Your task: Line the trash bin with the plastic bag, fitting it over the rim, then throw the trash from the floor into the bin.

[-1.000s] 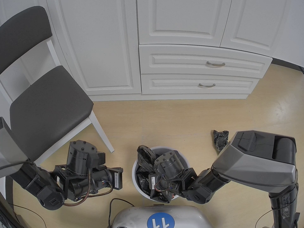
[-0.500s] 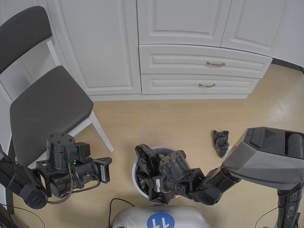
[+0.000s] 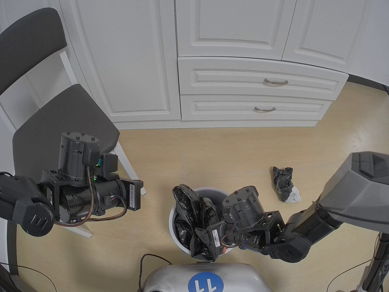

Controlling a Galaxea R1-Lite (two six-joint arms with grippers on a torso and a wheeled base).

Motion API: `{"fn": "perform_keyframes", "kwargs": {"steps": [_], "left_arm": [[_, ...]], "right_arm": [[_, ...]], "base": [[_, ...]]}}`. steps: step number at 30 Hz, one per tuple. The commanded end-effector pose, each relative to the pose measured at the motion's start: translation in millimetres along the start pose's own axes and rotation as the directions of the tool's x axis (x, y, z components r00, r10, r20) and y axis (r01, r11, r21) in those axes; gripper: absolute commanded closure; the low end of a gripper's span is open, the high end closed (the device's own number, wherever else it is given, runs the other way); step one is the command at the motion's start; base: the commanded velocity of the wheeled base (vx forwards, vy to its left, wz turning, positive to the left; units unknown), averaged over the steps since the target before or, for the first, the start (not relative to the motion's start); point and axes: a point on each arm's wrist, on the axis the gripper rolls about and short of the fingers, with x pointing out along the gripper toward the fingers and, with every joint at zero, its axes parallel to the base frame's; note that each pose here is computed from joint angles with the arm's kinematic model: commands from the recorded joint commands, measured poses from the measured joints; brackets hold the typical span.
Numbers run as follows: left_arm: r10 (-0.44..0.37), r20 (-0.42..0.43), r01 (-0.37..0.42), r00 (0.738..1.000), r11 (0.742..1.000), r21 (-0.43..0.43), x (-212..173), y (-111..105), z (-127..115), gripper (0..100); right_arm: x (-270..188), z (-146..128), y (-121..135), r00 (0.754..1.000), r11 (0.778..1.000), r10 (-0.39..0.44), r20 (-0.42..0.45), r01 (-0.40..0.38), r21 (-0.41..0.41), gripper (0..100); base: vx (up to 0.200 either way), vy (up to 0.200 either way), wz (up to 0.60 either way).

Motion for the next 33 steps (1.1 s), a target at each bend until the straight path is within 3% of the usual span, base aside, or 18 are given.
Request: {"fn": "perform_keyframes", "kwargs": {"steps": [1, 6, 13, 20, 33], "left_arm": [[-0.05, -0.039, 0.052, 0.998, 0.998, 0.039, 4, -20, 0, 100], [-0.074, -0.119, 0.084, 0.99, 0.993, 0.083, 26, -35, -15, 100], [-0.032, -0.236, 0.071, 0.971, 0.985, 0.16, 74, -36, -42, 100], [-0.016, -0.206, 0.049, 0.979, 0.986, 0.158, 108, -39, -41, 100], [0.028, -0.184, -0.004, 0.983, 0.991, 0.131, 110, -19, -33, 100]], "right_arm": [[-33, 1, -11, 1.0, 0.998, 0.001, 0.014, 0.0, -0.055, 0], [-38, -13, -4, 1.0, 0.992, 0.011, -0.005, -0.012, -0.123, 0], [-34, -24, -10, 1.0, 0.986, -0.005, -0.028, 0.001, -0.168, 0], [-29, -21, -15, 1.0, 0.988, -0.019, -0.015, 0.016, -0.154, 0], [-30, -13, -17, 1.0, 0.991, -0.016, 0.025, 0.02, -0.133, 0]], "base": [[0.0, 0.0, 0.0], [0.0, 0.0, 0.0], [0.0, 0.0, 0.0], [0.0, 0.0, 0.0], [0.0, 0.0, 0.0]]}}
